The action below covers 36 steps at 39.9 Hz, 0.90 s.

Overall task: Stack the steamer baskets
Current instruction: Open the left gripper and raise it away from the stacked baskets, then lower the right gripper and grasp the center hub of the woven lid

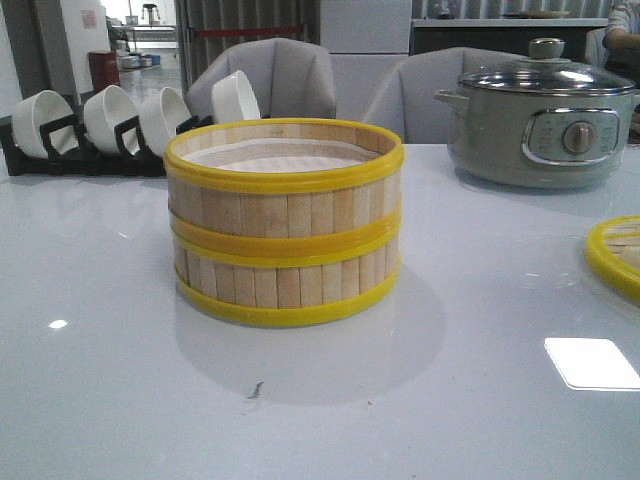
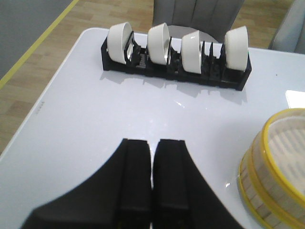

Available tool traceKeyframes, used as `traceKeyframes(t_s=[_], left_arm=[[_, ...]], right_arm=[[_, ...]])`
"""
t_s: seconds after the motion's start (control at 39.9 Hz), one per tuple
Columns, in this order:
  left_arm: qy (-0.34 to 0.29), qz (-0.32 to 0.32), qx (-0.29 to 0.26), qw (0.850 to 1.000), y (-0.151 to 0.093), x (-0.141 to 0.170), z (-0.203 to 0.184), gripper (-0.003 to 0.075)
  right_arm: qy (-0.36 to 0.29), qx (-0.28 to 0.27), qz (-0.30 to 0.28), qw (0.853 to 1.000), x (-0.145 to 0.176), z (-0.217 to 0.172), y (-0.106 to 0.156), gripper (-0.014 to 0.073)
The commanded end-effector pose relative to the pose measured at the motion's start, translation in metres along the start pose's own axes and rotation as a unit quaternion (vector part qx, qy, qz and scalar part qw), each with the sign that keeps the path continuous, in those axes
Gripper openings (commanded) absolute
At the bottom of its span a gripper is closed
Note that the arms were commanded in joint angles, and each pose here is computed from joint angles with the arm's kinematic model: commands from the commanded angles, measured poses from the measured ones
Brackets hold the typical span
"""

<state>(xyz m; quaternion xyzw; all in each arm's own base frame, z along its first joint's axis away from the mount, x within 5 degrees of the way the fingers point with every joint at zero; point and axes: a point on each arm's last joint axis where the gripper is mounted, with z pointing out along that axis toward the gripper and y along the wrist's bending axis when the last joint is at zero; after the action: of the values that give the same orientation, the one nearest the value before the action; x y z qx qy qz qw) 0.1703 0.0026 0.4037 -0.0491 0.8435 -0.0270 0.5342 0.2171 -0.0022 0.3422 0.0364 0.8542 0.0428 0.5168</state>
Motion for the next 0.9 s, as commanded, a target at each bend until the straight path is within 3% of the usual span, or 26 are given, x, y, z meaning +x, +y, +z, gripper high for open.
traceKeyframes(t_s=[0.0,0.15,0.35,0.88], left_arm=[[-0.055,-0.008,0.008,0.998,0.001,0.013,-0.008,0.0085],[-0.036,-0.009,0.006,0.999,0.005,0.052,-0.007,0.0085],[-0.02,0.002,0.026,0.999,0.001,0.079,-0.002,0.0085],[-0.004,0.021,0.02,1.0,0.002,0.085,0.0,0.0085]], right_arm=[[-0.052,-0.001,-0.004,0.999,-0.018,-0.006,0.002,0.0465],[-0.041,-0.001,-0.003,0.999,-0.016,-0.002,0.001,0.0465],[-0.037,-0.001,-0.003,0.999,-0.015,0.0,0.001,0.0465],[-0.036,-0.001,-0.003,0.999,-0.015,0.0,0.001,0.0465]])
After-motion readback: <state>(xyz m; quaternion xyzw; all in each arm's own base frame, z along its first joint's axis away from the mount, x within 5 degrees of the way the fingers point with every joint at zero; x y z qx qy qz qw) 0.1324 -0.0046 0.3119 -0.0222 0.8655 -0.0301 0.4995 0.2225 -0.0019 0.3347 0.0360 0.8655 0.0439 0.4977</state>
